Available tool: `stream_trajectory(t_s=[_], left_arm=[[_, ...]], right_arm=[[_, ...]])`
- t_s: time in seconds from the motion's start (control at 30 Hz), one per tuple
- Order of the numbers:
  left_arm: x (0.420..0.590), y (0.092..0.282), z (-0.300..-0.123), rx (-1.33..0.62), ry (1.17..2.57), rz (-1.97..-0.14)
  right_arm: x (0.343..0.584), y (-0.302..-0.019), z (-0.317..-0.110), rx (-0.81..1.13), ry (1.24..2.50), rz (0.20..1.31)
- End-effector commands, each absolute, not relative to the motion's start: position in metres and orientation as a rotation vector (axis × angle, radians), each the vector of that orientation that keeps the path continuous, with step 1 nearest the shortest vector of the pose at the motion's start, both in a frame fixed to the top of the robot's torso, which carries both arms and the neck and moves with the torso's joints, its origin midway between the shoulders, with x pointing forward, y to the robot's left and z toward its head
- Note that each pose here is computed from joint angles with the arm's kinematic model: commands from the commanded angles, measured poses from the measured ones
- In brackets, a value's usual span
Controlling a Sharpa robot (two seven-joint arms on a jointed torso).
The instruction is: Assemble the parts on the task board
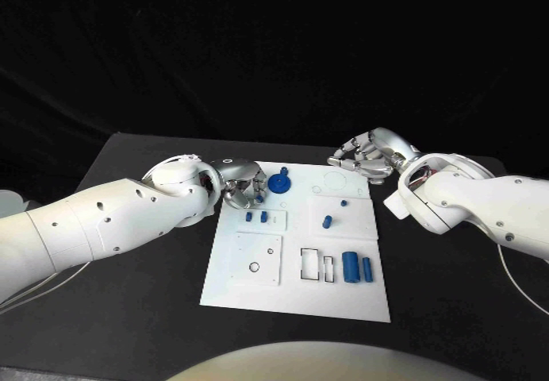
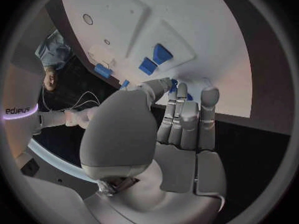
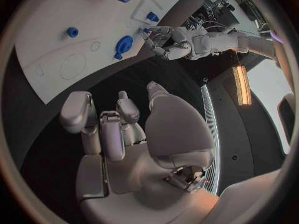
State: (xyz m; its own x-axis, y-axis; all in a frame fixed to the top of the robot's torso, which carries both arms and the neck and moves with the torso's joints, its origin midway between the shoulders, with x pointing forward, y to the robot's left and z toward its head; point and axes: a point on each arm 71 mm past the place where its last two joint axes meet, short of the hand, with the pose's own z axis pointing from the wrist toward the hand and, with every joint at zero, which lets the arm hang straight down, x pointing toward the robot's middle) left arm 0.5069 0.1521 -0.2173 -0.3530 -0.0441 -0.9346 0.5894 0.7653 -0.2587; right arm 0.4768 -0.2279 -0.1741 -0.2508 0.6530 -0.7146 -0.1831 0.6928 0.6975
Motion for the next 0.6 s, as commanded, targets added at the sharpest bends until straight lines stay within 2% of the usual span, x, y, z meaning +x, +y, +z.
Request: stream_trajectory(t_s=[0.03, 0.6], left_arm=[[0.5069, 0.1504, -0.2196, 0.435, 1.861, -0.668], [0.5079, 0.1480, -0.2218, 0.441, 1.886, -0.655]], right_arm=[[0.4770, -0.2285, -0.1746, 0.374, 1.652, 0.822], [0.4780, -0.2296, -0.1755, 0.376, 1.658, 0.814]])
